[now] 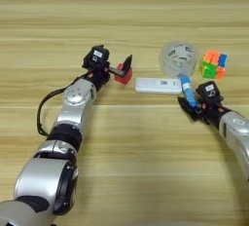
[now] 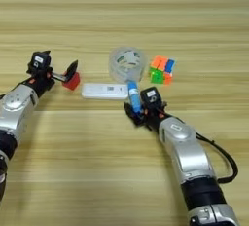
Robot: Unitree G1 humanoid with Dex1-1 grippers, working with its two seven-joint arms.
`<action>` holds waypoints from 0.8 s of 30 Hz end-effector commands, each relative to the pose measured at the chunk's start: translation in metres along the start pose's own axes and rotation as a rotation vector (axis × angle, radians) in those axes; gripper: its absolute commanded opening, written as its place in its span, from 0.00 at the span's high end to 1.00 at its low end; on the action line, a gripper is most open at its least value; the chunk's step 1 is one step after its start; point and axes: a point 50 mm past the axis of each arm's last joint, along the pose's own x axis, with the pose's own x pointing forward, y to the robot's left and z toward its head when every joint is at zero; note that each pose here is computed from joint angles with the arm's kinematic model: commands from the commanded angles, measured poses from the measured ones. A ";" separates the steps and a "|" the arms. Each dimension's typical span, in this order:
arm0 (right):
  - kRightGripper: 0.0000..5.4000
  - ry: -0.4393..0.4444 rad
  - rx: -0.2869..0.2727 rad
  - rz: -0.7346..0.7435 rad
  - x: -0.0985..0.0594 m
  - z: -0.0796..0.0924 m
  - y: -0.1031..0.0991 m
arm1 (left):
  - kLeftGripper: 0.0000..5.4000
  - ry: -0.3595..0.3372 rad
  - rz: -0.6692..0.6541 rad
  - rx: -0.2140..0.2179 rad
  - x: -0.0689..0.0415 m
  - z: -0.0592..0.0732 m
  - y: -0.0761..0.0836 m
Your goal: Move the objects on the table
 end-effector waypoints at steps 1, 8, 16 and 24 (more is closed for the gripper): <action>0.43 0.089 -0.002 -0.009 -0.006 -0.018 -0.001 | 0.00 0.009 0.000 -0.006 -0.001 0.000 0.001; 0.56 0.085 -0.002 -0.013 -0.005 -0.017 -0.001 | 0.00 0.008 -0.001 -0.006 -0.001 -0.001 0.002; 0.69 0.079 -0.002 -0.015 -0.005 -0.016 -0.002 | 0.00 0.006 -0.001 -0.006 -0.001 0.000 0.002; 0.74 0.067 -0.019 -0.037 -0.005 -0.014 -0.004 | 0.00 0.004 -0.001 -0.006 -0.001 0.000 0.002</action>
